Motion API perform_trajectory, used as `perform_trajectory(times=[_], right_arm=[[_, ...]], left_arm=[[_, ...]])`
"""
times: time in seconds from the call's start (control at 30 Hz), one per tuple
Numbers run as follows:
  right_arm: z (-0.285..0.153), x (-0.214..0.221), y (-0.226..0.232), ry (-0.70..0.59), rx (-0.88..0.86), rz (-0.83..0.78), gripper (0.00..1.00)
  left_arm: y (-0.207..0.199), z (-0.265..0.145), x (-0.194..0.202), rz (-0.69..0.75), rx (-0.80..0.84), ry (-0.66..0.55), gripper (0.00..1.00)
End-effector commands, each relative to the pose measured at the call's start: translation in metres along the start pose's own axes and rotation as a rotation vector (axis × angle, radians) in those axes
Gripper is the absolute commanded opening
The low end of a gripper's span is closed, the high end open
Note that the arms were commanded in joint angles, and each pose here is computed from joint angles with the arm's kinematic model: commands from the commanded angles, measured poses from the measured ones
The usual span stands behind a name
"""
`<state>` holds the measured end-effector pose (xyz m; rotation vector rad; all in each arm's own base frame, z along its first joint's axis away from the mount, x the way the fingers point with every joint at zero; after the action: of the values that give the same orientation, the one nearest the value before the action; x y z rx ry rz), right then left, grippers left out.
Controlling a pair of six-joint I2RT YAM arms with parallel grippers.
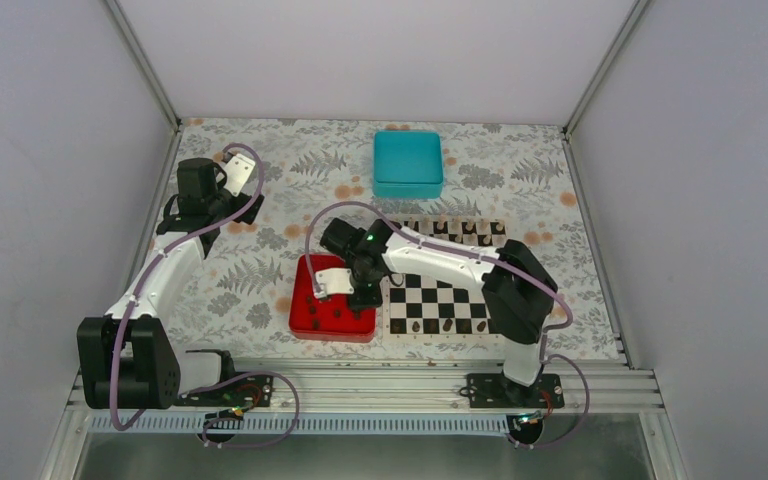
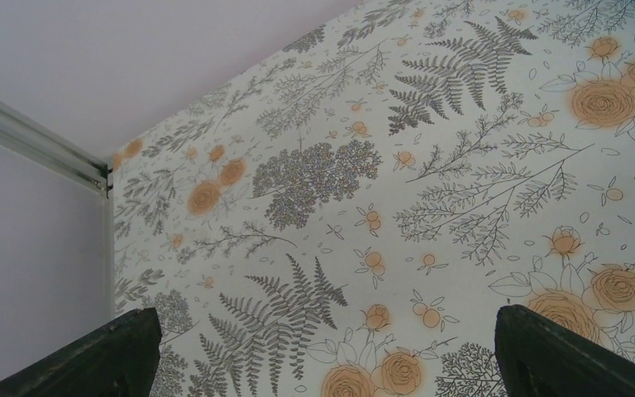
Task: Set up the chess pieces on the board
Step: Pick up the chess piece from the storage box.
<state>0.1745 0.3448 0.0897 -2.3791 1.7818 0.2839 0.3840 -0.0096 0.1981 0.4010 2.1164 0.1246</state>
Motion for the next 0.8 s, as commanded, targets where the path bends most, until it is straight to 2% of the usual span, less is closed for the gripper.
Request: perform_trajectory(times=[0.0,0.23,0.53,0.77], right_arm=[[0.017,-0.001,0.014,0.007,-0.049,0.008,0.39],[0.032,0.003,0.023,0.033,-0.07,0.008,0.31],[0.042,0.002,0.022,0.033,-0.057,0.001,0.31],[0.05,0.007,0.023,0.057,-0.067,0.004,0.21]], left_arm=[[0.006,-0.004,-0.009,0.006,-0.019,-0.038,1.0],[0.005,-0.004,-0.009,0.004,-0.017,-0.039,1.0],[0.004,-0.003,-0.008,0.004,-0.015,-0.039,1.0],[0.003,-0.003,-0.008,0.007,-0.009,-0.039,1.0]])
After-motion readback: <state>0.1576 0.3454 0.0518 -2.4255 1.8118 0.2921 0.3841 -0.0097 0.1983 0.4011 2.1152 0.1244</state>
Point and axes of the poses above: each gripper's point midway between its finger pads, its own z axis out along the fingers, its own y axis along the line the jaws close on, x = y × z, the point moved 1 cm from there along -z, back along the fingers, and after that the axes turned 7 degrees about -z, right-handed, at the moved point
